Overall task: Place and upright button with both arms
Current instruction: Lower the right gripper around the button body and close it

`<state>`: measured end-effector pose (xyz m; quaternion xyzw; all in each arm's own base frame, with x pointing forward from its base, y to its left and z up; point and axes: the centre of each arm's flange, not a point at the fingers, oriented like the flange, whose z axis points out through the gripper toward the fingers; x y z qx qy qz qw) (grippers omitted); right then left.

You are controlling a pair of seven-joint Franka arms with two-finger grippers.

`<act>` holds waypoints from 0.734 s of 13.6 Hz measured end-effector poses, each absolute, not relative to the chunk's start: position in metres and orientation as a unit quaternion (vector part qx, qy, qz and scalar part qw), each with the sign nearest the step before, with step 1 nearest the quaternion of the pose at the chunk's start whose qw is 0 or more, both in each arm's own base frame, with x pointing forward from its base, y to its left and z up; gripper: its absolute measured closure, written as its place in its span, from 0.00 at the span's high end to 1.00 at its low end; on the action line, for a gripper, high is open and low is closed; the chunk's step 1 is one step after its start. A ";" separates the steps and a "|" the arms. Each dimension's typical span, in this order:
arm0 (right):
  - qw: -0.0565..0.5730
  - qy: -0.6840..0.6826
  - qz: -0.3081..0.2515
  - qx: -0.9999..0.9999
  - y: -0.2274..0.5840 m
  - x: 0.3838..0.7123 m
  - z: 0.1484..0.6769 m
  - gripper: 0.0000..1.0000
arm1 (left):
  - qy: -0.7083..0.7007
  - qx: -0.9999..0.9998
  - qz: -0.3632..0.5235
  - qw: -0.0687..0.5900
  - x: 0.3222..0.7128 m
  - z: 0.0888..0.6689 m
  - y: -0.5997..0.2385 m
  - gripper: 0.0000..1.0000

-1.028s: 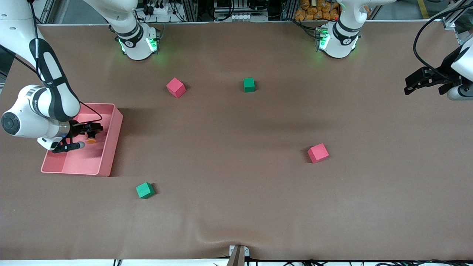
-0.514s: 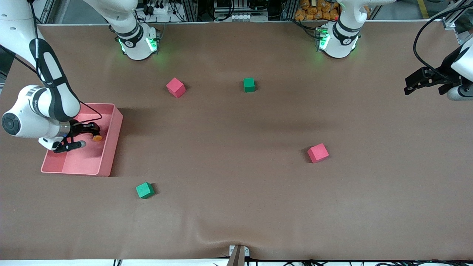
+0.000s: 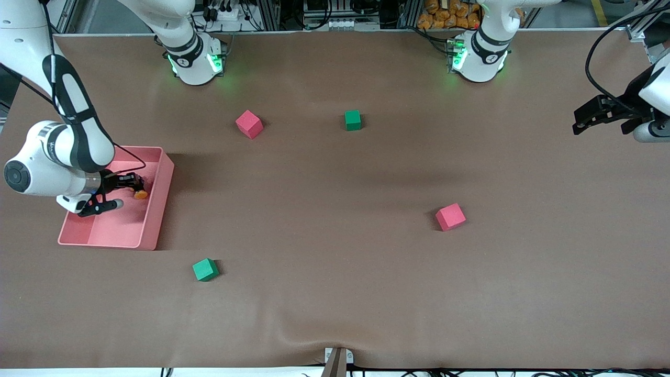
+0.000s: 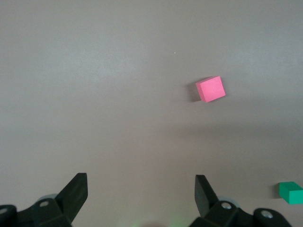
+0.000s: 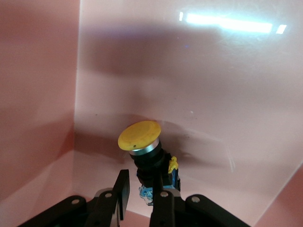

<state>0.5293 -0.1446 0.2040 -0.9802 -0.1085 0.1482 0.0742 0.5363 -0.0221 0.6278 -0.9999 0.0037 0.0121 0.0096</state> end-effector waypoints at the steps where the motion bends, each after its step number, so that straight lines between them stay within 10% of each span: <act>1: 0.078 -0.108 0.147 -0.980 -0.140 0.530 0.204 0.28 | 0.004 -1.000 0.012 0.010 0.536 0.628 -0.022 1.00; 10: 0.090 -0.110 0.143 -0.980 -0.121 0.536 0.204 0.40 | 0.004 -1.000 0.014 0.010 0.537 0.626 -0.022 1.00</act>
